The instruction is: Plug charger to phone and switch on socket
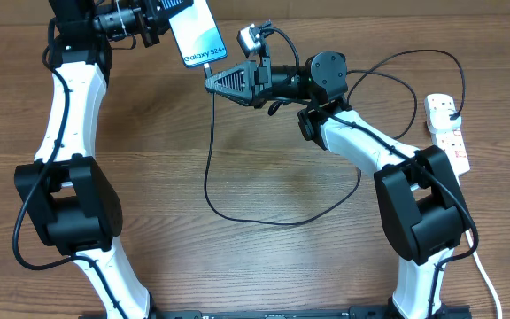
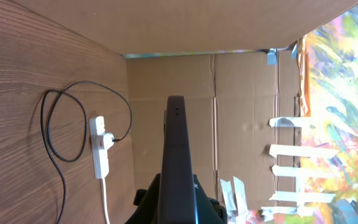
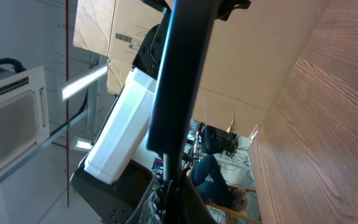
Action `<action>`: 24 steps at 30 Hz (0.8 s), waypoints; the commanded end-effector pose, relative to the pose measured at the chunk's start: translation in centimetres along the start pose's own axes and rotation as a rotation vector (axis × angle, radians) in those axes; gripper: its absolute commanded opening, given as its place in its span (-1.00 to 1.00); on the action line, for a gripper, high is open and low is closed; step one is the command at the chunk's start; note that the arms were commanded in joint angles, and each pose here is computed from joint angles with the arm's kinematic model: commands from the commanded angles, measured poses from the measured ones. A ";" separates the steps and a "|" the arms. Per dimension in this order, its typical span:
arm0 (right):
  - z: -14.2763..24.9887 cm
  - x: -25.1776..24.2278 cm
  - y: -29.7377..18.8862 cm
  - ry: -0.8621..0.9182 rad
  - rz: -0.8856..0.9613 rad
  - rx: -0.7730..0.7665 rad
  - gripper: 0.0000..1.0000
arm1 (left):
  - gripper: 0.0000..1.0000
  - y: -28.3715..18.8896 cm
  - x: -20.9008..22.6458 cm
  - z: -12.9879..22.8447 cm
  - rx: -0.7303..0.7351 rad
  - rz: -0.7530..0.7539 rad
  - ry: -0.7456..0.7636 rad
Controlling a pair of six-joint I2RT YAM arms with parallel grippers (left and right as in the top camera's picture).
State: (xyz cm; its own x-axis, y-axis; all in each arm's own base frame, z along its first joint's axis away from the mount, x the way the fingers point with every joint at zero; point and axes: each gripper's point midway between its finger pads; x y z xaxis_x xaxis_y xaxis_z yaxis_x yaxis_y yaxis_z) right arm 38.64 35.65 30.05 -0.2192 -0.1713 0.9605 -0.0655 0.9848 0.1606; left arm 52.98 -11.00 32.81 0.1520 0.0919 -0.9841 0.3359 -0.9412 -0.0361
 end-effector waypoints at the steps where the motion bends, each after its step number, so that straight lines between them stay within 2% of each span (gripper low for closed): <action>1: -0.7 0.4 0.0 -0.026 -0.010 -0.022 -0.92 | -0.92 -0.3 -0.6 0.6 0.045 0.020 0.009; 24: -0.7 0.4 0.0 -0.026 -0.010 -0.022 -0.92 | -0.92 -0.5 -0.6 0.5 0.040 0.019 0.010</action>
State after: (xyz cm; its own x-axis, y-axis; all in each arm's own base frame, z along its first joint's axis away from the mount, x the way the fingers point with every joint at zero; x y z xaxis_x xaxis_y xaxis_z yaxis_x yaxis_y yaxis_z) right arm 38.61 35.67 30.04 -0.2188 -0.1711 0.9607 -0.0666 0.9848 0.1602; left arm 52.89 -10.81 32.83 0.1525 0.0900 -0.9842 0.3320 -0.9426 -0.0347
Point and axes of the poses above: each gripper's point midway between its finger pads, its own y axis out along the fingers, its own x axis along the line the jaws close on, z = x × y, and after that the axes turned 5 degrees about y, right-handed
